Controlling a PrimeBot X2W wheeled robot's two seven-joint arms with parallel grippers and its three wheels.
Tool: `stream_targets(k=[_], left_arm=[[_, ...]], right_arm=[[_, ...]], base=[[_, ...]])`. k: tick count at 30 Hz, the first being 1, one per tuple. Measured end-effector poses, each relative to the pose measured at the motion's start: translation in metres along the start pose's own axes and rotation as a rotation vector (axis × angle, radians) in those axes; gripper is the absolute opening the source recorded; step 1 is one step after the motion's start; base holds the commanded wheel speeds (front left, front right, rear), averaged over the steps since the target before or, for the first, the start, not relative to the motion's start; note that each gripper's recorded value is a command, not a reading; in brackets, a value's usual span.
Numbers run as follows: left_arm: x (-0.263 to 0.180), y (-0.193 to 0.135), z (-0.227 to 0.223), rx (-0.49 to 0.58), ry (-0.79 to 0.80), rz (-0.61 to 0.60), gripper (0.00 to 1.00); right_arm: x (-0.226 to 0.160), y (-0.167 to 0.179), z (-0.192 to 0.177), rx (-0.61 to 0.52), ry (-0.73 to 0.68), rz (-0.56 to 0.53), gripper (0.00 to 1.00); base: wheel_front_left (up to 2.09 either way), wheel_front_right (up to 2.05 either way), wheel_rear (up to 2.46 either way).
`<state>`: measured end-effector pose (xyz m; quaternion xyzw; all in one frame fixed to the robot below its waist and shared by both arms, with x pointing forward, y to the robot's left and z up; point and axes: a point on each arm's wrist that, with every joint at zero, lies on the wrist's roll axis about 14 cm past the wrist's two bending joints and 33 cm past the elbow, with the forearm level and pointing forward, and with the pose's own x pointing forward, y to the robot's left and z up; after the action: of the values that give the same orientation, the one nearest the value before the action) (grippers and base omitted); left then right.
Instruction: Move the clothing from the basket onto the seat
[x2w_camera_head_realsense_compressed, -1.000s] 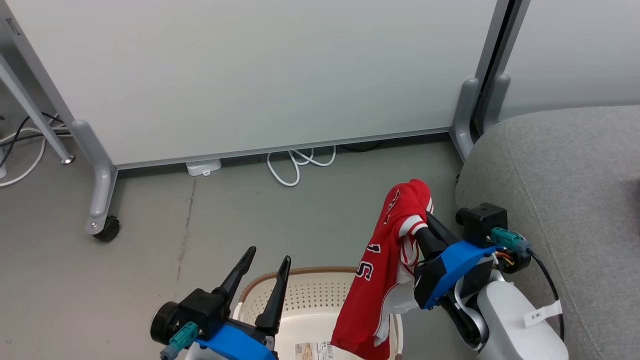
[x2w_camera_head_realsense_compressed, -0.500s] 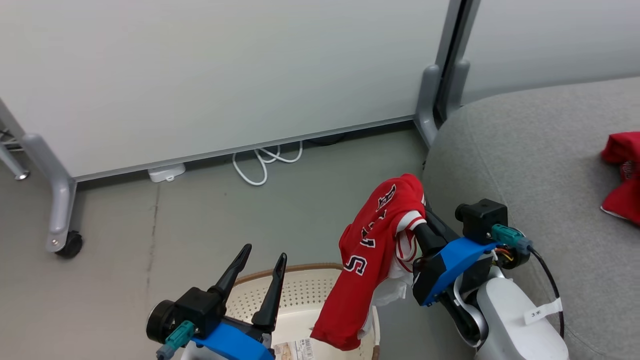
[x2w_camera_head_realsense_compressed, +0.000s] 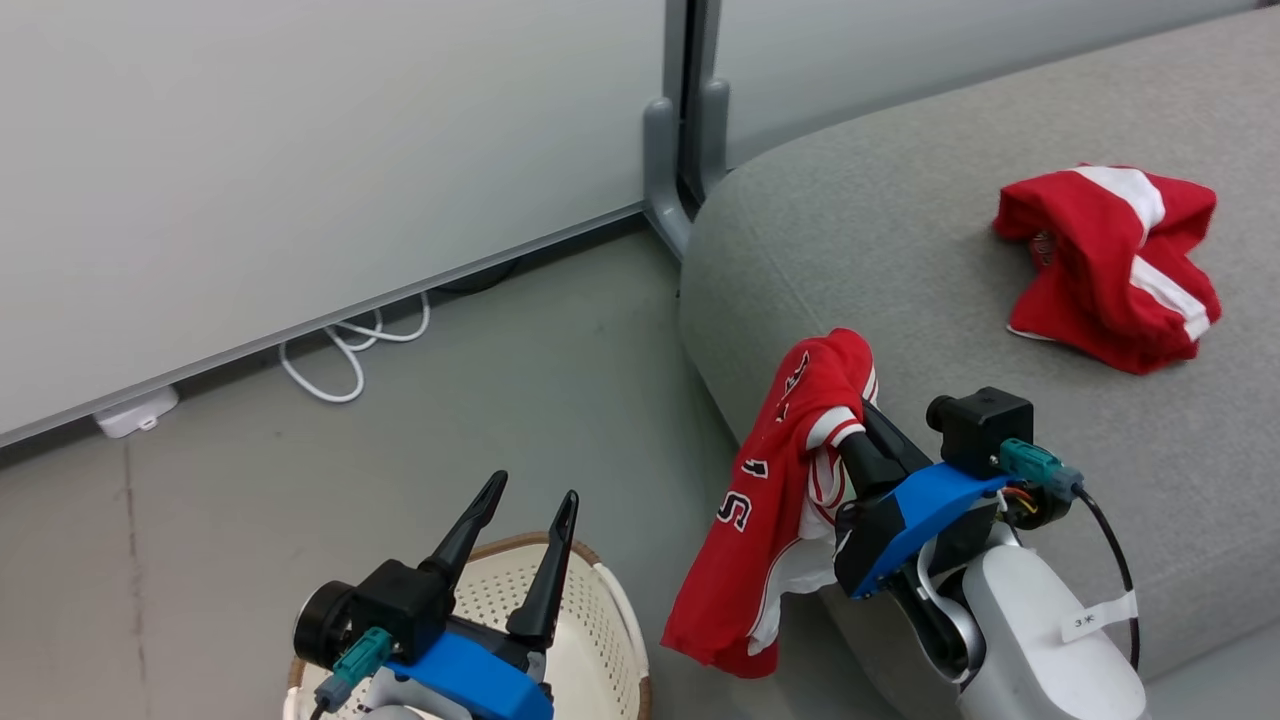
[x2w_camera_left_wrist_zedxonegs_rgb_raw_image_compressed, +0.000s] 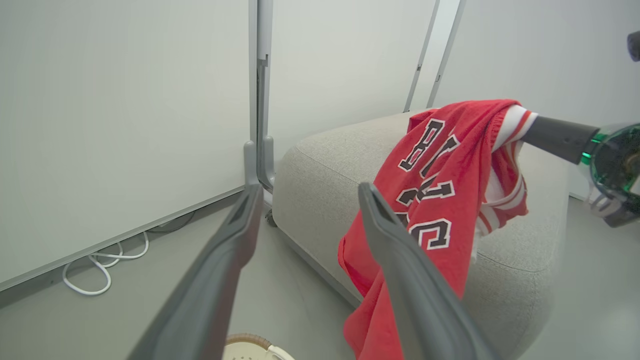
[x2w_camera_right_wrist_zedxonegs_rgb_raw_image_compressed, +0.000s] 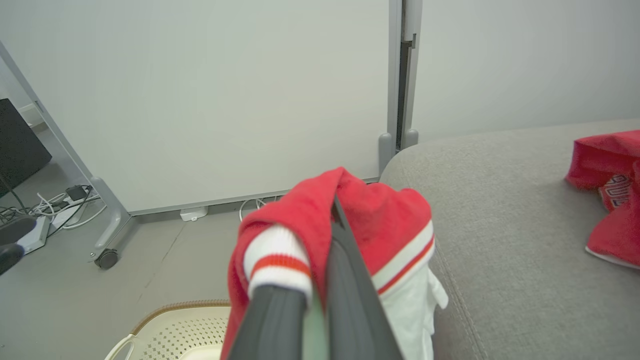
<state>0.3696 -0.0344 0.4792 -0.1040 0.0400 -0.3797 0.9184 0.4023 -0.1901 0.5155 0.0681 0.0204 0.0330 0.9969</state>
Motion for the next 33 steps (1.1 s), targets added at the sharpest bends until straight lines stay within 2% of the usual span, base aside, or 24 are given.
stream_targets(k=[8, 20, 33], left_arm=[[0.025, -0.027, -0.009, -0.008, 0.027, -0.117, 1.00], [0.048, -0.060, -0.022, -0.016, 0.060, -0.247, 1.00], [0.055, -0.069, -0.026, -0.013, 0.075, -0.294, 1.00]], right_arm=[[-0.026, -0.043, 0.002, 0.005, -0.011, -0.129, 0.00], [-0.060, -0.083, 0.003, 0.012, -0.020, -0.265, 0.00], [-0.068, -0.094, 0.000, 0.018, -0.025, -0.307, 0.00]], base=[[0.00, 0.00, 0.00], [0.00, 0.00, 0.00], [0.00, 0.00, 0.00]])
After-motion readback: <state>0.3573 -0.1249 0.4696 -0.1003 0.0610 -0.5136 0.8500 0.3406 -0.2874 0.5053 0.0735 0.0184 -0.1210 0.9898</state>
